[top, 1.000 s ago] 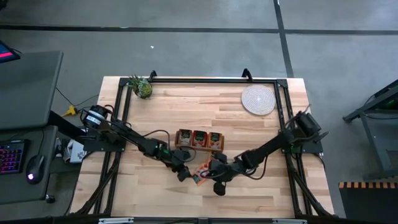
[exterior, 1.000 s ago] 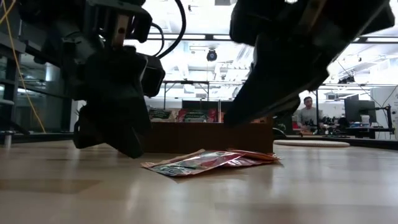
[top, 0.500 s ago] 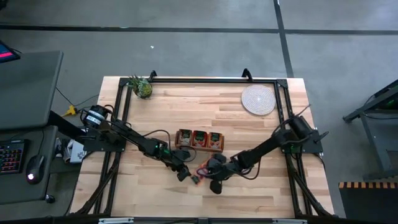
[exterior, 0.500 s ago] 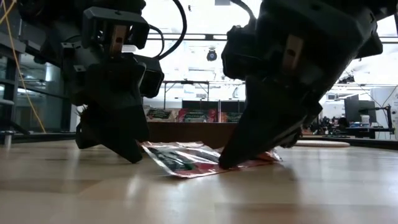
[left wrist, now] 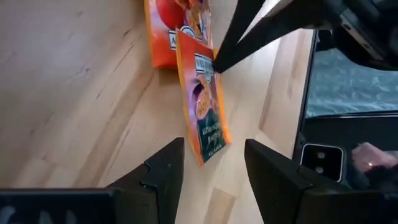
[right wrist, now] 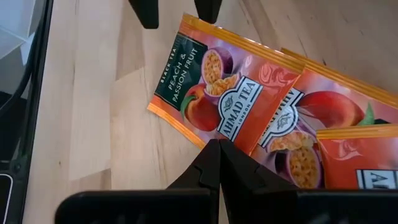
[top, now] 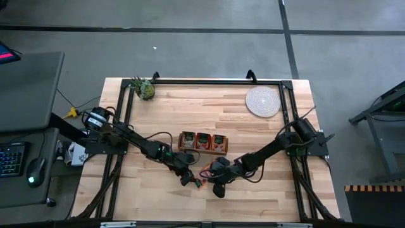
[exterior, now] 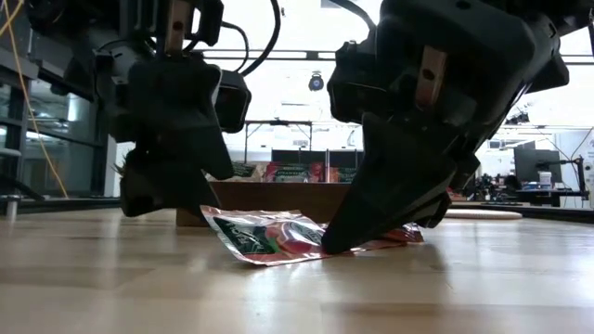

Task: Pick & Place Tea
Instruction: Put the orange tea bag into the right section of the brown wooden organizer

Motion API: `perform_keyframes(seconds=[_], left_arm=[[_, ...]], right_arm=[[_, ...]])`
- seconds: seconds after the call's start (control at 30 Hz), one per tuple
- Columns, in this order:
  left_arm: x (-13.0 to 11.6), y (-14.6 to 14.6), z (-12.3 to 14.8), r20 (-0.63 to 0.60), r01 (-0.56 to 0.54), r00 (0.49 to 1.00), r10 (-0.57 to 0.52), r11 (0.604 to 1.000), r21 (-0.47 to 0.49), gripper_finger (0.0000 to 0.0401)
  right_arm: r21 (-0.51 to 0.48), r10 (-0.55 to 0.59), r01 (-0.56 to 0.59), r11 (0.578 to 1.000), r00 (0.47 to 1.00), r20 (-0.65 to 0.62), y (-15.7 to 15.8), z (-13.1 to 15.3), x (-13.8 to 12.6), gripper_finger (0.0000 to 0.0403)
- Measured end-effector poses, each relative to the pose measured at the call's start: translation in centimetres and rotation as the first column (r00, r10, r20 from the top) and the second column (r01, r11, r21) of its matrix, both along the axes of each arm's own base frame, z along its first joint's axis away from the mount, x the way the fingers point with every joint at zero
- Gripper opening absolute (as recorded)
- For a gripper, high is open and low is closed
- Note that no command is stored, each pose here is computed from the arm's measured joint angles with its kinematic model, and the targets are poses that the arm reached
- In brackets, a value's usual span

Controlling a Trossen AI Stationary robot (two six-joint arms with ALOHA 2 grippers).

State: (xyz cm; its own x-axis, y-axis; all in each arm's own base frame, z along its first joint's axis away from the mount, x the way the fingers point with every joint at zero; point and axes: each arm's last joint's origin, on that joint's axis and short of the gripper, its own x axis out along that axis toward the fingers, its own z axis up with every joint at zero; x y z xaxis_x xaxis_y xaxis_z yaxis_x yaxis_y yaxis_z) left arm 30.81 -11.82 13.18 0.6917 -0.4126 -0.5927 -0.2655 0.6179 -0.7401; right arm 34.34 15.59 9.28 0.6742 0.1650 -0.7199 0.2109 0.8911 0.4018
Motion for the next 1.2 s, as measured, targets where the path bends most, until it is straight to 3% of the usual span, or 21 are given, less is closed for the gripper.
perform_keyframes(seconds=[1.0, 1.2], left_arm=[[0.1, 0.2, -1.0, -0.065, -0.035, 0.997, 0.033, 0.999, -0.033, 0.0167], [0.0, 0.2, -1.1, -0.073, -0.041, 0.997, 0.039, 0.999, -0.024, 0.0119]], right_arm=[[0.006, -0.023, 0.023, 1.0, 0.999, 0.039, -0.4, 0.1, 0.4, 0.0], [0.008, -0.023, 0.022, 1.0, 0.999, 0.042, -0.3, 0.1, 0.4, 0.0]])
